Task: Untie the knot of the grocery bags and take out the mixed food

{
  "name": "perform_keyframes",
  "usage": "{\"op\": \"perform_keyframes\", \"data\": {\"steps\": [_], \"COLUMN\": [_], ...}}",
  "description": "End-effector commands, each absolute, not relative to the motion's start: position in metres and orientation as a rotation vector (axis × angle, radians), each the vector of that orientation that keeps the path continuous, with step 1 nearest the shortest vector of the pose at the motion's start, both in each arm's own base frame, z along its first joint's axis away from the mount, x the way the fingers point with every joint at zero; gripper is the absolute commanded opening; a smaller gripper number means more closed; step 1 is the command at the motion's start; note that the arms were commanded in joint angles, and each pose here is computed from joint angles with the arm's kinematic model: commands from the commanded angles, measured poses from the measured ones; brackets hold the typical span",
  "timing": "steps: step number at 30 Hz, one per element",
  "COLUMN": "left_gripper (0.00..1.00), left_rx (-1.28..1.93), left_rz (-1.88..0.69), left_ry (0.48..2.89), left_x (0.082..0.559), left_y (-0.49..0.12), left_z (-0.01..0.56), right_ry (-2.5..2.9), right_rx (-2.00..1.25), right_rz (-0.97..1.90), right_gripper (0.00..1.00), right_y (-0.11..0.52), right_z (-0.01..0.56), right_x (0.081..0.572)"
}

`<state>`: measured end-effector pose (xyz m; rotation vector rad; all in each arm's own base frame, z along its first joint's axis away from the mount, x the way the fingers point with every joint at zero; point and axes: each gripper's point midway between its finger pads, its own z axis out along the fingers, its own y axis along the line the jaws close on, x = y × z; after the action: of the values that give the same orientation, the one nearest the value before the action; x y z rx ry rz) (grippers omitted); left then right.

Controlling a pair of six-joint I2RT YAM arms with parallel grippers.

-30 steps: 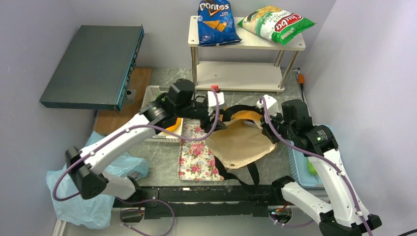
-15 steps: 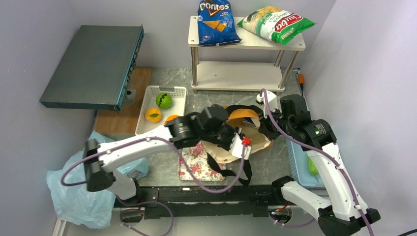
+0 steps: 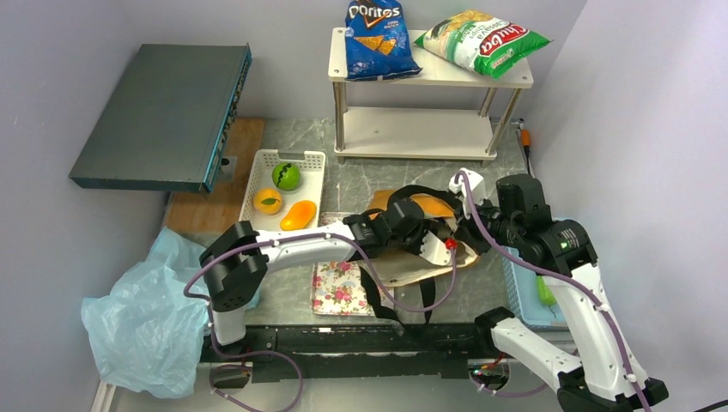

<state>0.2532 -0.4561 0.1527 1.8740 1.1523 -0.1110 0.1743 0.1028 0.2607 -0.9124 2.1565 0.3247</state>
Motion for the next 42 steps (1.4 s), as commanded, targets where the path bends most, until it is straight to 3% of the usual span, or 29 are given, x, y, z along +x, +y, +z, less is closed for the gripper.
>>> {"op": "perform_keyframes", "data": {"steps": [1, 5, 11, 14, 16, 22, 30, 42], "left_gripper": [0.21, 0.29, 0.31, 0.52, 0.60, 0.64, 0.72, 0.82], "left_rx": [1.793, 1.814, 1.831, 1.850, 1.865, 1.818, 1.859, 1.794], "left_rz": [-0.071, -0.115, -0.045, 0.109, 0.175, 0.340, 0.383, 0.349], "left_ry": [1.058, 1.080, 1.159, 0.998, 0.921, 0.923, 0.977, 1.055], "left_x": [0.268, 0.270, 0.290, 0.289, 0.286, 0.303, 0.312, 0.324], "left_y": [-0.469, -0.480, -0.471, -0.480, -0.486, -0.499, -0.486, -0.480], "left_z": [0.152, 0.136, 0.113, 0.107, 0.106, 0.103, 0.070, 0.056], "right_ry": [2.025, 1.997, 1.977, 1.983, 1.982, 1.978, 1.938, 1.833], "right_rx": [-0.996, -1.040, -1.050, -1.034, -1.026, -1.019, -1.083, -1.194], "right_rz": [0.358, 0.361, 0.354, 0.380, 0.396, 0.434, 0.461, 0.756], "right_gripper": [0.00, 0.00, 0.00, 0.00, 0.00, 0.00, 0.00, 0.00], "right_y": [0.113, 0.116, 0.117, 0.123, 0.127, 0.133, 0.135, 0.192], "right_z": [0.278, 0.280, 0.285, 0.285, 0.286, 0.289, 0.295, 0.324], "right_x": [0.176, 0.177, 0.181, 0.187, 0.191, 0.192, 0.177, 0.151]}}
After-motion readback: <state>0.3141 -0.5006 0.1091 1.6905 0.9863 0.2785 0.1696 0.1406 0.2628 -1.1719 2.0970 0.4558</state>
